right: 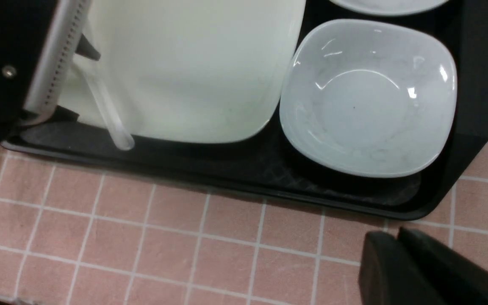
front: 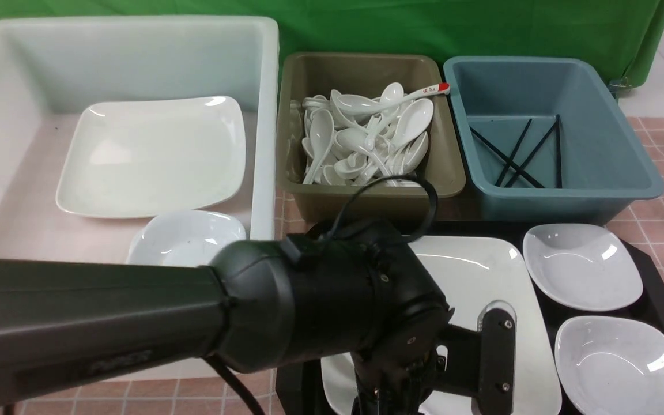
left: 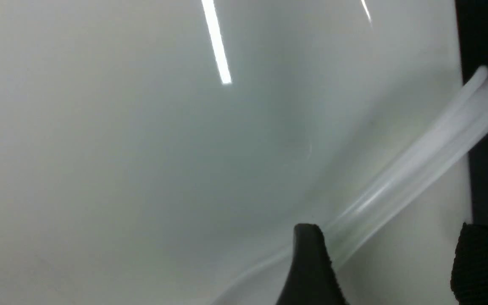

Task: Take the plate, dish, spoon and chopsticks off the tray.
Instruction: Use the left arm to grab a soup spoon from the plate, then use the left arm to put the soup spoon into the small storage box in the middle, then use the right arm to grab a small plate from the dinner plate

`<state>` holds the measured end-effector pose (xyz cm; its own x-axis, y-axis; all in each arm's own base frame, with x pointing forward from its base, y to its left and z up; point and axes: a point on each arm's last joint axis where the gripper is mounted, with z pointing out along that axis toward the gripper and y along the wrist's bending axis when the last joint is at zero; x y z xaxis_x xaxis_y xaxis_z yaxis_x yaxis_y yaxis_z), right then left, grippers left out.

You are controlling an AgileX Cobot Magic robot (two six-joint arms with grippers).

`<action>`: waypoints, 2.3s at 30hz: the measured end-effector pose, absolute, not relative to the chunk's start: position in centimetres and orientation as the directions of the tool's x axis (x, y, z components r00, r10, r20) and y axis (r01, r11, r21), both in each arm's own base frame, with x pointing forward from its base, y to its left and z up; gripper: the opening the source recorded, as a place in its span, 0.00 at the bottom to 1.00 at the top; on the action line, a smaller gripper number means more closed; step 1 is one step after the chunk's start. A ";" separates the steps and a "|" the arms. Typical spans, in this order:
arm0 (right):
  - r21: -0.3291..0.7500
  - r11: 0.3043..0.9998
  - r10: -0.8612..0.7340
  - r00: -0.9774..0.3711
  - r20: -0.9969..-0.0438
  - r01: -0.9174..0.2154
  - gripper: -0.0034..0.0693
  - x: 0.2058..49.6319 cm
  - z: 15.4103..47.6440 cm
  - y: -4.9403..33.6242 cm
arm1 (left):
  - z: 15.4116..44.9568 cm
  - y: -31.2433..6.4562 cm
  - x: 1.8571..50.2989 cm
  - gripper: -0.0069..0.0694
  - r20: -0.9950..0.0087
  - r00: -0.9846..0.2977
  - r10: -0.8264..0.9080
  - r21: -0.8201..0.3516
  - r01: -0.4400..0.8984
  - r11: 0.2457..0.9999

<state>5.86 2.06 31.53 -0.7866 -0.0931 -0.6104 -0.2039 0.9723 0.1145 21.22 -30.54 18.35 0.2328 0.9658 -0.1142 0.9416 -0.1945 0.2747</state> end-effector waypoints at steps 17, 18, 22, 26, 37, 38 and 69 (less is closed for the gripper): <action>0.114 0.972 -0.097 -0.798 -0.595 -0.204 0.19 5.7 31.4 2.0 | 16.5 -31.7 21.9 0.31 -0.176 0.115 0.978 0.272 0.960 -0.064; 0.114 0.972 -0.098 -0.798 -0.594 -0.204 0.20 5.7 31.4 2.0 | 16.7 -31.6 22.0 0.18 -0.172 0.067 0.983 0.250 0.968 -0.022; 0.114 0.972 -0.098 -0.798 -0.594 -0.204 0.20 5.7 31.4 2.0 | 18.4 -31.5 23.0 0.14 -0.187 -0.035 0.982 0.237 0.968 0.080; 0.114 0.972 -0.098 -0.799 -0.593 -0.204 0.21 5.7 31.4 2.0 | 24.3 -31.3 27.0 0.14 -0.391 -0.166 0.905 0.277 0.917 0.288; 0.114 0.972 -0.099 -0.799 -0.593 -0.204 0.22 5.7 31.4 2.0 | 34.5 -26.0 39.0 0.14 -0.923 -0.257 0.287 0.060 0.641 0.765; 0.114 0.972 -0.099 -0.799 -0.593 -0.204 0.22 5.7 31.4 2.0 | 34.5 -25.5 39.8 0.14 -0.936 -0.251 0.246 0.042 0.617 0.786; 0.116 0.973 -0.095 -0.800 -0.592 -0.201 0.26 5.7 31.4 2.0 | 35.3 -21.1 38.2 0.18 -0.762 -0.580 0.287 -0.107 0.550 0.828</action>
